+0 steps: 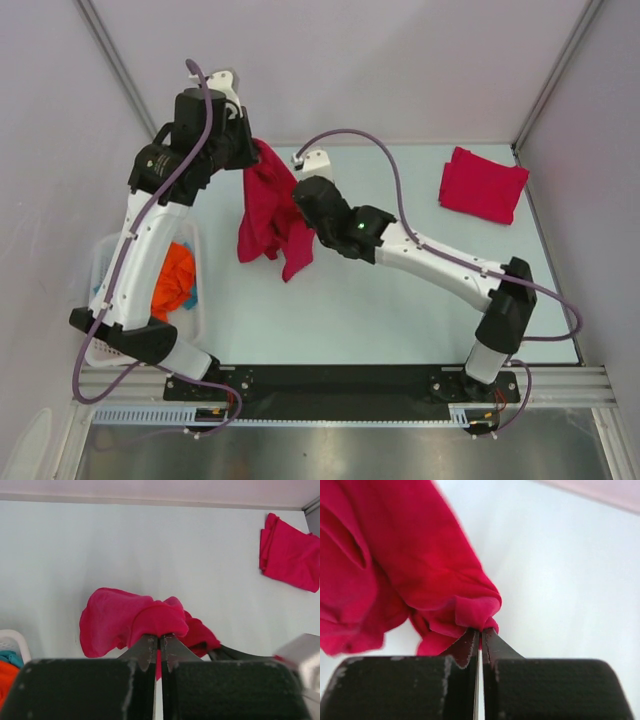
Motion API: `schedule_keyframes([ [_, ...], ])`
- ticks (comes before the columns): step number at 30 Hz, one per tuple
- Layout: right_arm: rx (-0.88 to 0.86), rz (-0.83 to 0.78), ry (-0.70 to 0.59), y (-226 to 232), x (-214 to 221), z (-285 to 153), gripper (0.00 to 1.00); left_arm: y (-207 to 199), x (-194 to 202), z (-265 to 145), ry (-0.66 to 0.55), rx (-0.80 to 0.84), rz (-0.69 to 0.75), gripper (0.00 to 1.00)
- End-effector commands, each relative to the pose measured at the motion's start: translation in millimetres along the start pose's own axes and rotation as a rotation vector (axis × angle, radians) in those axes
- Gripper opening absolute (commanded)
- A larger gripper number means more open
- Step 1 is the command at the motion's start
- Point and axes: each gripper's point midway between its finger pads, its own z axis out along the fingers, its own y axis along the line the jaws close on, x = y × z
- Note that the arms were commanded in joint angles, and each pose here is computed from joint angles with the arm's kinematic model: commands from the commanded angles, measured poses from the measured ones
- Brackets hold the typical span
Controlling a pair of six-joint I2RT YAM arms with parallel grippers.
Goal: Fold and stack the t-shirts
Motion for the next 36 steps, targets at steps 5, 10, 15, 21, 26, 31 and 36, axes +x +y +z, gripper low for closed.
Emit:
schedule_keyframes([
  [5, 0.140, 0.049, -0.218, -62, -88, -82, 0.00, 10, -39, -53, -0.134, -0.017, -0.006, 0.00],
  [10, 0.247, 0.009, -0.306, -85, -117, -128, 0.00, 17, -41, -80, -0.165, -0.027, -0.018, 0.00],
  [15, 0.327, 0.013, -0.392, -98, -138, -189, 0.00, 24, -40, -106, -0.170, -0.043, -0.021, 0.00],
  [21, 0.367, 0.074, -0.478, -107, -154, -264, 0.00, 45, -34, -154, -0.247, -0.083, -0.080, 0.00],
  [26, 0.347, 0.020, -0.453, -100, -141, -277, 0.00, 60, -25, -185, -0.287, -0.113, -0.132, 0.00],
  [31, 0.384, 0.032, -0.456, -110, -138, -270, 0.00, 64, -9, -187, -0.247, -0.119, -0.140, 0.00],
  [36, 0.517, 0.017, -0.463, -137, -141, -246, 0.00, 59, -11, -160, -0.199, -0.136, -0.122, 0.00],
])
